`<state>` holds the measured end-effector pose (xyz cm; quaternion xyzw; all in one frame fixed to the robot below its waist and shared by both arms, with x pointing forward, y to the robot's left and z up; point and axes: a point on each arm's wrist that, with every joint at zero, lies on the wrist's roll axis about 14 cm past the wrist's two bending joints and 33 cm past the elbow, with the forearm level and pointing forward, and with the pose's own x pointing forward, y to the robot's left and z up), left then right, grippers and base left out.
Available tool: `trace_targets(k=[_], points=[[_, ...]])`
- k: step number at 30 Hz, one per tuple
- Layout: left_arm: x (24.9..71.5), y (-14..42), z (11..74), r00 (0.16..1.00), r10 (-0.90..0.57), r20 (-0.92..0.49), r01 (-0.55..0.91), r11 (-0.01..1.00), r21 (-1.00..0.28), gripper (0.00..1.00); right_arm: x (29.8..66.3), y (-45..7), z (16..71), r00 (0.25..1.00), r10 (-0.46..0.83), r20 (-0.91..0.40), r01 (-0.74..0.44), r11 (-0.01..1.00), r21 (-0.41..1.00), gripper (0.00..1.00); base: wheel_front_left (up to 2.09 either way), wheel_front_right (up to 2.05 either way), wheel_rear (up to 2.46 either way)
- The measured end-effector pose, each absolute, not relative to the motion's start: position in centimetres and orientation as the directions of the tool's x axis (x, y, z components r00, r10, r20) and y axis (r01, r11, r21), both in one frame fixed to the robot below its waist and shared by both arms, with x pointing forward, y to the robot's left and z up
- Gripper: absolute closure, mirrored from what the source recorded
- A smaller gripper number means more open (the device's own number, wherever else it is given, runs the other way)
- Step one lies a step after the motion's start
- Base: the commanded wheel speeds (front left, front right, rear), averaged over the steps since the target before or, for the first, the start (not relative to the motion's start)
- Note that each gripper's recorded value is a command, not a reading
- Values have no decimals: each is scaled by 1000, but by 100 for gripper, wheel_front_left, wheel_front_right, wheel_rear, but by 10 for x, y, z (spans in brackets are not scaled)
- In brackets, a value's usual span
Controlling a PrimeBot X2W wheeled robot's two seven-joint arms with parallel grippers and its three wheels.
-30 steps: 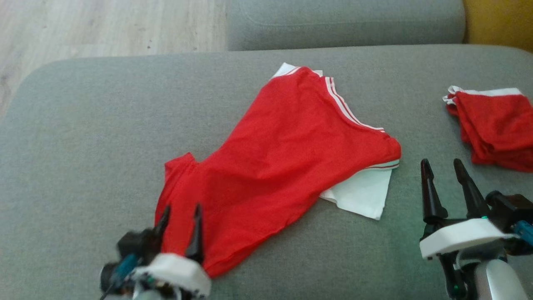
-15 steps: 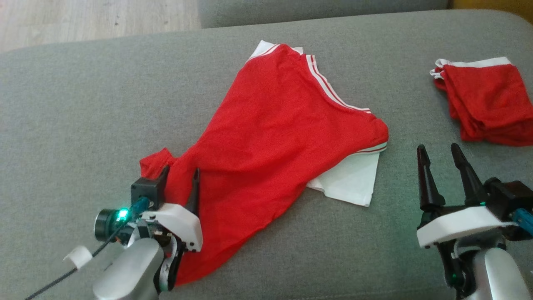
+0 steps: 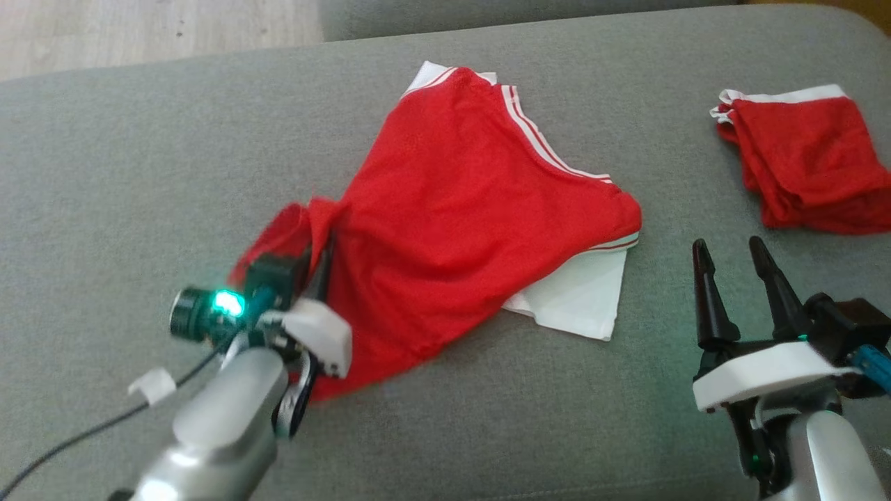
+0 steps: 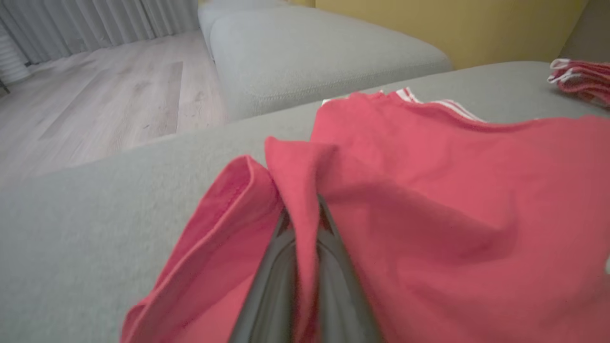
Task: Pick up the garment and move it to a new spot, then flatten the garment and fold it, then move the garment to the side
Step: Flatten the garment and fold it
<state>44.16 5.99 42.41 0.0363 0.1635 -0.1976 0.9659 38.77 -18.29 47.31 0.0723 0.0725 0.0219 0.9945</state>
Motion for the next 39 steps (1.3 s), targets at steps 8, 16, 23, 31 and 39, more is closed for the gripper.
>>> trace_targets(k=[8, 16, 23, 31, 39], points=[[462, 30, 438, 861, -425, -280, 440, 898, -11, 62, 383, -192, 469, 987, 26, -157, -4, 991, 135, 0, 0, 0, 0], [452, 42, 437, 897, -375, -232, 365, 927, -85, 0, 385, -192, 469, 988, 26, -154, -5, 991, 137, 0, 0, 0, 0], [427, 66, 456, 943, -291, -161, 265, 950, -164, 0, 388, -181, 479, 991, 59, -120, -41, 988, 146, 0, 0, 0, 0], [371, 135, 414, 948, -86, -307, 28, 982, -187, 0, 388, -167, 482, 989, 100, -111, -82, 985, 155, 0, 0, 0, 0], [380, 132, 403, 924, -91, -372, -28, 953, -303, 0, 388, -168, 474, 986, 99, -136, -77, 985, 156, 0, 0, 0, 0]])
